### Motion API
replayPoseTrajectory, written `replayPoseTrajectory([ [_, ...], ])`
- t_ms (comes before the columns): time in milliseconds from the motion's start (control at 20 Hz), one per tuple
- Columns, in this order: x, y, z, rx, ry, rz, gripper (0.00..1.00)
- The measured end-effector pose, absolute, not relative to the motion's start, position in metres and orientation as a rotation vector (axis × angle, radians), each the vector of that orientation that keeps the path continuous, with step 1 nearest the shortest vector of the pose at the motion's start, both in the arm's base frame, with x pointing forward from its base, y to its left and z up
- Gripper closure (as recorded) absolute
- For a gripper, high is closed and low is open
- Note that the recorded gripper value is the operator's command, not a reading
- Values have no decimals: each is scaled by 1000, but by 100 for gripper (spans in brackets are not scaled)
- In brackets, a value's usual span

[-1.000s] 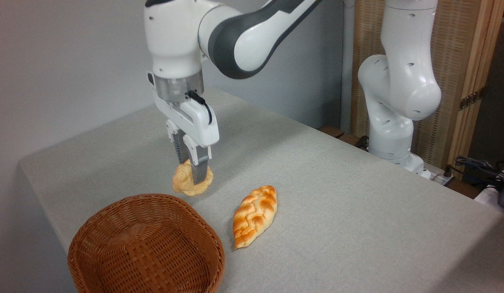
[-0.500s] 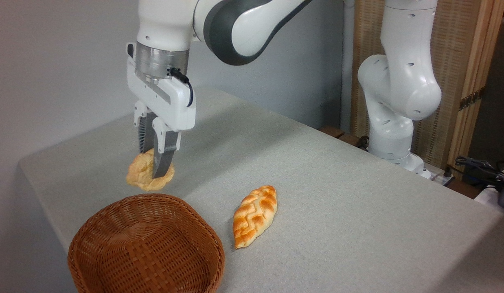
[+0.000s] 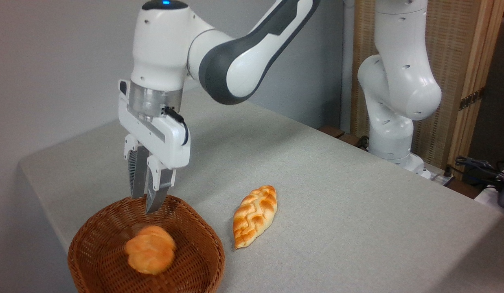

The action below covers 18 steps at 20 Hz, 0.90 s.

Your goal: Put bread into the basket

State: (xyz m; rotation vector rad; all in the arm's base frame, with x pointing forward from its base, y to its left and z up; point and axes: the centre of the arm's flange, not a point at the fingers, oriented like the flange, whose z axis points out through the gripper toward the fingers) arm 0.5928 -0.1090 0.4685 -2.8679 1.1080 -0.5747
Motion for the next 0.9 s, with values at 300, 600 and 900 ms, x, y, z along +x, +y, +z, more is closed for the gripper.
replayPoseTrajectory([
  [300,598,-110,464,-2867,1095,-596,0],
  [600,589,-110,492,-2910,1126,-489,0],
  [900,544,-95,581,-2951,1117,-292,0],
])
